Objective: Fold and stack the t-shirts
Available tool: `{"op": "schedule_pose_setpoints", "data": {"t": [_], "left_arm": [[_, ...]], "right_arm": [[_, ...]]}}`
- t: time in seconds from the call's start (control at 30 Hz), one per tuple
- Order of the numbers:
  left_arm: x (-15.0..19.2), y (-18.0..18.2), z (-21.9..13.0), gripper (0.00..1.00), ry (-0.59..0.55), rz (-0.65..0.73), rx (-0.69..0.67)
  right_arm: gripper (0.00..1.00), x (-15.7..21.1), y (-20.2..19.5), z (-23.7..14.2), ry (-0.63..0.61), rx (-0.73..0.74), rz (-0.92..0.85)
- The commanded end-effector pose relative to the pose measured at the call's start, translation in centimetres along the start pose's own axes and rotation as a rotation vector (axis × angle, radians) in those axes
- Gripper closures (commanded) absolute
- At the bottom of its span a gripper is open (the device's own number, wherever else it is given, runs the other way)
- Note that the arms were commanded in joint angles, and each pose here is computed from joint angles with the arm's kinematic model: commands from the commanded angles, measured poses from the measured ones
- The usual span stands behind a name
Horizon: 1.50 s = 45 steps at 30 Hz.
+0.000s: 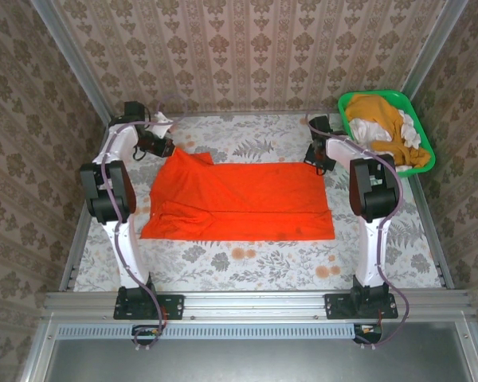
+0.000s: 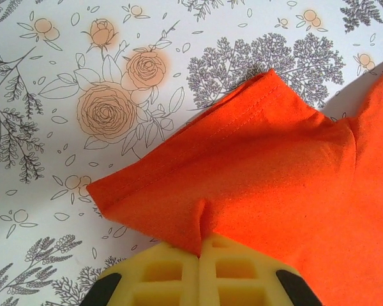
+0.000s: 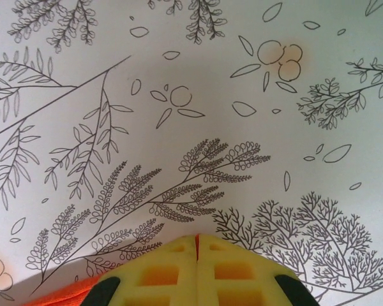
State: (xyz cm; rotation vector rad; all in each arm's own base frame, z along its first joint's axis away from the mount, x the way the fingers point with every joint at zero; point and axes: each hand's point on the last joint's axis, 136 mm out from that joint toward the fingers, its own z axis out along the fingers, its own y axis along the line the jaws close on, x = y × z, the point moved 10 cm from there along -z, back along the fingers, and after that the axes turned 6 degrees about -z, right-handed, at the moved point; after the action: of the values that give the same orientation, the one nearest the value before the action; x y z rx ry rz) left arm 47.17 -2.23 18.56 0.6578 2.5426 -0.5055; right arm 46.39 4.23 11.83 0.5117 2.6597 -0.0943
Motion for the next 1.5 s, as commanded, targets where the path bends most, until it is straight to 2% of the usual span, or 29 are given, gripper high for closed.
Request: {"op": "schedule_pose_setpoints", "data": {"t": [0.0,0.47,0.7,1.07,1.3,1.47], "left_arm": [[0.6,-0.1,-0.6,1.00,-0.020,0.031,0.035],[2.6,-2.4,-4.7,1.00,-0.149,0.234,0.070],[4.3,-4.1,-6.1,1.00,-0.224,0.388,0.214],[8.0,-5.8,-8.4,1.00,-0.173,0.384,0.178],[9.7,-7.5,-10.5,1.00,-0.175,0.383,0.133],[10.5,-8.5,-11.1,1.00,-0.163,0.377,0.157]], "right_arm": [[1.00,-0.9,-0.5,-3.1,-0.088,-0.036,-0.030],[1.00,3.0,-3.2,-9.4,-0.194,-0.159,-0.057],[1.00,5.5,-4.3,-12.1,-0.204,-0.249,-0.058],[1.00,9.1,-6.6,-15.8,-0.217,-0.278,-0.069],[1.00,11.5,-7.9,-16.7,-0.205,-0.283,-0.055],[1.00,12.8,-8.5,-16.9,-0.194,-0.299,-0.039]]}}
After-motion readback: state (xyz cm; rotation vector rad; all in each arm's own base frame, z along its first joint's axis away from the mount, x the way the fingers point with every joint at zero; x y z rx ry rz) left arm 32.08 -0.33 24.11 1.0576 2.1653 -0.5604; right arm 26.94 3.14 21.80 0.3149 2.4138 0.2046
